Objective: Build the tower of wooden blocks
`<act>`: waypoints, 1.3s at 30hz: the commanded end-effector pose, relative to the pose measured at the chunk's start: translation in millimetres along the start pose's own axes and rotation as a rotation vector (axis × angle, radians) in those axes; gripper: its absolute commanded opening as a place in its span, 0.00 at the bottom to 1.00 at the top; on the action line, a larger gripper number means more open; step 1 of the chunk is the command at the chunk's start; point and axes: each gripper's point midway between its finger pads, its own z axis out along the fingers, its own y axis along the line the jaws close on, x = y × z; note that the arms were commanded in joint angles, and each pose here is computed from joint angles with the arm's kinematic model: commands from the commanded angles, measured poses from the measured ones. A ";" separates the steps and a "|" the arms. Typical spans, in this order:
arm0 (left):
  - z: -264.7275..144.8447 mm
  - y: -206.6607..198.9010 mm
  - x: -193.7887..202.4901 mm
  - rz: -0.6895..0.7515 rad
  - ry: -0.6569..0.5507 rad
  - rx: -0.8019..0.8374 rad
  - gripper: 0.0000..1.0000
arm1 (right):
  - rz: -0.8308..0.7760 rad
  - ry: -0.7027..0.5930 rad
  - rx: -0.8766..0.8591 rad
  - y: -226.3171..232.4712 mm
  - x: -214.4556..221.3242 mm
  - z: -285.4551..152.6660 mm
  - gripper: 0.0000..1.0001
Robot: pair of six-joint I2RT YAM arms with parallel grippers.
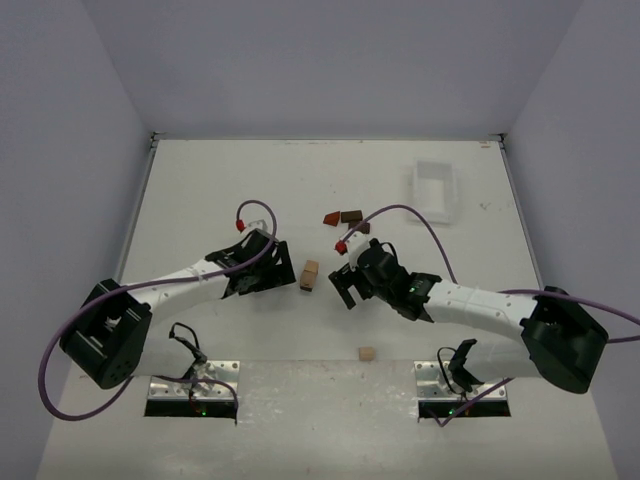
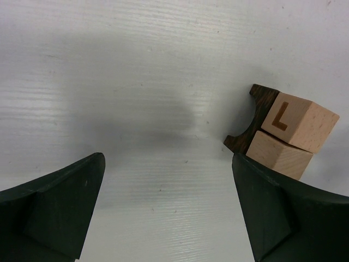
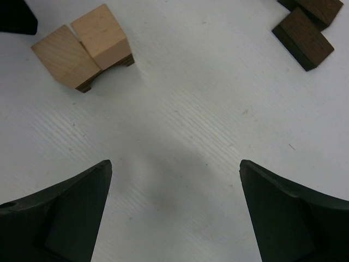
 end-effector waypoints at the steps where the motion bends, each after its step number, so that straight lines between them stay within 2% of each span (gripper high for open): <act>1: -16.0 -0.2 -19.1 -0.013 -0.078 -0.021 1.00 | -0.154 -0.103 -0.212 39.5 -38.9 5.5 0.99; 5: -27.4 3.2 -23.1 -0.016 -0.107 -0.014 1.00 | -0.236 -0.079 -0.249 46.2 -47.6 20.3 0.99; 16: -36.4 16.6 -26.2 -0.008 -0.145 -0.048 1.00 | -0.249 -0.082 -0.281 59.6 -74.1 37.4 0.99; 20: -35.3 17.0 -26.0 -0.004 -0.146 -0.049 1.00 | -0.279 -0.079 -0.231 54.5 -85.9 45.2 0.99; 39: -33.2 19.7 -26.2 0.006 -0.153 -0.058 1.00 | -0.308 -0.023 -0.116 39.3 -87.1 74.1 0.99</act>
